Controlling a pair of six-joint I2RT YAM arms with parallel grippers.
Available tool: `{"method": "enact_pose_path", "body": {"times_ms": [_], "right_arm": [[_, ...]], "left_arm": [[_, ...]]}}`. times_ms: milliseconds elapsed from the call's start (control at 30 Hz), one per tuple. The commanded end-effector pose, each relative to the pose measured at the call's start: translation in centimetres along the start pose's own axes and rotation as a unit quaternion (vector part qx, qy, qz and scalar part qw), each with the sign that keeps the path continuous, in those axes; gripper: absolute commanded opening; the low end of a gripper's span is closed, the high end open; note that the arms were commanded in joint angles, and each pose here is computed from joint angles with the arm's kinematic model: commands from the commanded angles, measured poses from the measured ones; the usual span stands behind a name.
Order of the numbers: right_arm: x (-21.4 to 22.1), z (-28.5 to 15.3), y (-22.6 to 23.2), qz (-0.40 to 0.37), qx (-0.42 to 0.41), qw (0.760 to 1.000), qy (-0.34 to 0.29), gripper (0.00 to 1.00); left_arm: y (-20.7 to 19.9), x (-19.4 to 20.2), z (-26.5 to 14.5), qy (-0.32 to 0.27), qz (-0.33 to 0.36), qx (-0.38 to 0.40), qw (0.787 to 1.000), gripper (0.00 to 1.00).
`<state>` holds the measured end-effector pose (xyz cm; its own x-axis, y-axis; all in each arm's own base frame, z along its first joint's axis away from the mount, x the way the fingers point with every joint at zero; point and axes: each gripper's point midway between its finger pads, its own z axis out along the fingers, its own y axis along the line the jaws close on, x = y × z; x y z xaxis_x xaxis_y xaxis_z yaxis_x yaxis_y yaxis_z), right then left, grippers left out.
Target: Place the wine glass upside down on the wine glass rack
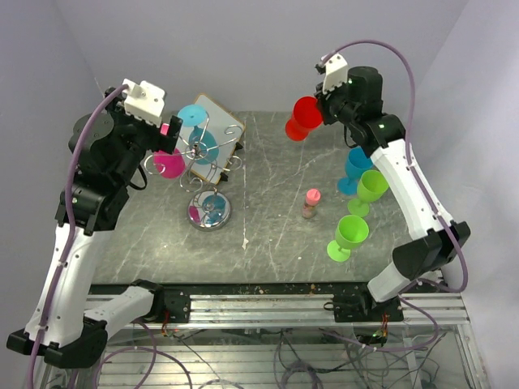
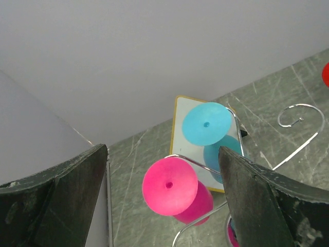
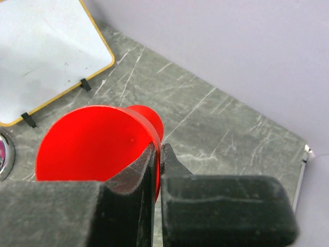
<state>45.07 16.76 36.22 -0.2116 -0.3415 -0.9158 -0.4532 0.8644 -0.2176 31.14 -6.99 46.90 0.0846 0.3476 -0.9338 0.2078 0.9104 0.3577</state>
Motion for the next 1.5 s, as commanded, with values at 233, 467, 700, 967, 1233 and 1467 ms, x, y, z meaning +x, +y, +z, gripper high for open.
{"method": "enact_pose_path", "body": {"times_ms": [233, 467, 700, 967, 1233, 1467], "right_arm": [[-6.4, -4.5, -0.5, -0.062, -0.003, 0.993, -0.100, 0.00], [-7.8, -4.7, -0.6, -0.076, -0.002, 0.991, -0.115, 0.00], [-8.7, -5.9, -0.1, -0.077, -0.017, 0.989, -0.128, 0.00], [-9.4, -7.6, 1.9, -0.066, -0.068, 0.985, -0.148, 0.00], [-10.6, -9.6, 2.7, -0.058, -0.092, 0.979, -0.173, 0.00], [-11.8, -12.4, 3.7, -0.061, -0.118, 0.971, -0.200, 0.00]], "left_arm": [[-2.1, -1.3, 0.8, -0.036, -0.061, 0.054, 0.996, 0.99], [-2.4, -0.4, 2.2, -0.015, -0.069, 0.060, 0.996, 0.99], [-3.1, 0.4, 2.2, 0.007, -0.076, 0.077, 0.994, 1.00], [-4.7, 0.1, 2.8, 0.008, -0.089, 0.120, 0.989, 0.99], [-7.3, -2.1, 5.4, -0.006, -0.113, 0.189, 0.975, 1.00], [-9.7, -3.3, 6.1, -0.018, -0.158, 0.236, 0.959, 0.97]]}}
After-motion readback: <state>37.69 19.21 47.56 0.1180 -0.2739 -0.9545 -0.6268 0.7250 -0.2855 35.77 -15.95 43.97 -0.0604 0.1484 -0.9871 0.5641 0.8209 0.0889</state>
